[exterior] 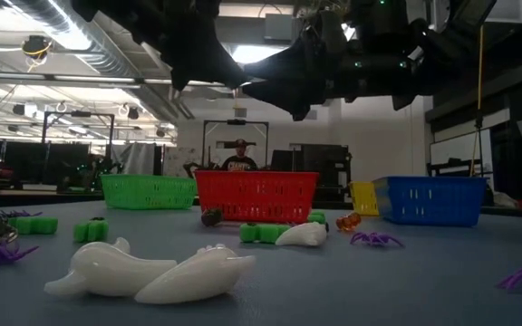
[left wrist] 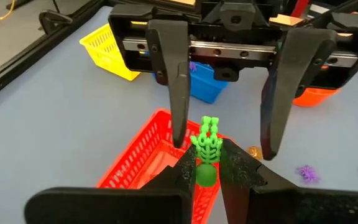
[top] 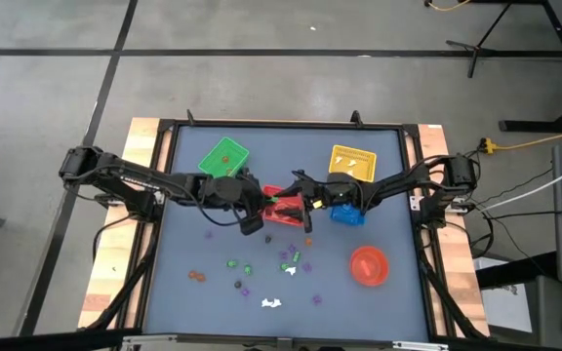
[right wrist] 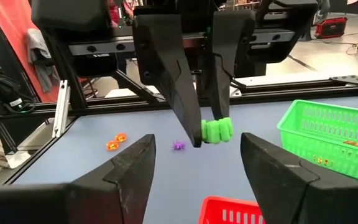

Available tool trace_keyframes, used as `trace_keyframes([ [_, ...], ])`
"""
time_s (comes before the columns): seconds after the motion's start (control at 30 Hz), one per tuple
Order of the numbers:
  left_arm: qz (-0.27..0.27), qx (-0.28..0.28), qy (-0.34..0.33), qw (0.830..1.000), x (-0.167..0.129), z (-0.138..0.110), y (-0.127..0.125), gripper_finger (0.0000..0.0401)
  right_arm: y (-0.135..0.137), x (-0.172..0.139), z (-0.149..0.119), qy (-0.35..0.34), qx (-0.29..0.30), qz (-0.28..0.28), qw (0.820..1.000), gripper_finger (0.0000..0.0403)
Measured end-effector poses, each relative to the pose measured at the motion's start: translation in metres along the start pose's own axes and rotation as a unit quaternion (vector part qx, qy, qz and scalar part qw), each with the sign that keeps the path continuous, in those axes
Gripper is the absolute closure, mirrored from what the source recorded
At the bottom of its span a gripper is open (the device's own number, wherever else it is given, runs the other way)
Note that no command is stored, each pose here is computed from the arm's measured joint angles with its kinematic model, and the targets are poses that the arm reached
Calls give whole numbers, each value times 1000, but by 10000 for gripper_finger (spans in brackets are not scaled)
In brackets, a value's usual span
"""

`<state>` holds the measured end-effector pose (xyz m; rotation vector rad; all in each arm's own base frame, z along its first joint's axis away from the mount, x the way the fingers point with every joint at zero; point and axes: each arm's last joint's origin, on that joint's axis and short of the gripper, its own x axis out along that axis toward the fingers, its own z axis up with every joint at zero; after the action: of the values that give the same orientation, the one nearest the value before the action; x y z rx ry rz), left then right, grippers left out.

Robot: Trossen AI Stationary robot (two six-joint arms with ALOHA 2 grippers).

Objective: Sort Halloween decoration
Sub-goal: Put the green skeleton toy into the orange bin

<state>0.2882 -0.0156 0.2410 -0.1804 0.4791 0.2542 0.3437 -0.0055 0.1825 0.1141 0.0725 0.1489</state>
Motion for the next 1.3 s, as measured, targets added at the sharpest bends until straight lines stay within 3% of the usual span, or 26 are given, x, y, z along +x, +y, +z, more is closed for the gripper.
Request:
trace_keyframes([
  [1.17, -14, 3, 9, 1000, 0, -2, -2, 367, 1, 0, 3, -12, -3, 20, 1000, 167],
  [1.3, -14, 3, 9, 1000, 0, -2, -2, 367, 1, 0, 3, -13, -3, 20, 1000, 185],
])
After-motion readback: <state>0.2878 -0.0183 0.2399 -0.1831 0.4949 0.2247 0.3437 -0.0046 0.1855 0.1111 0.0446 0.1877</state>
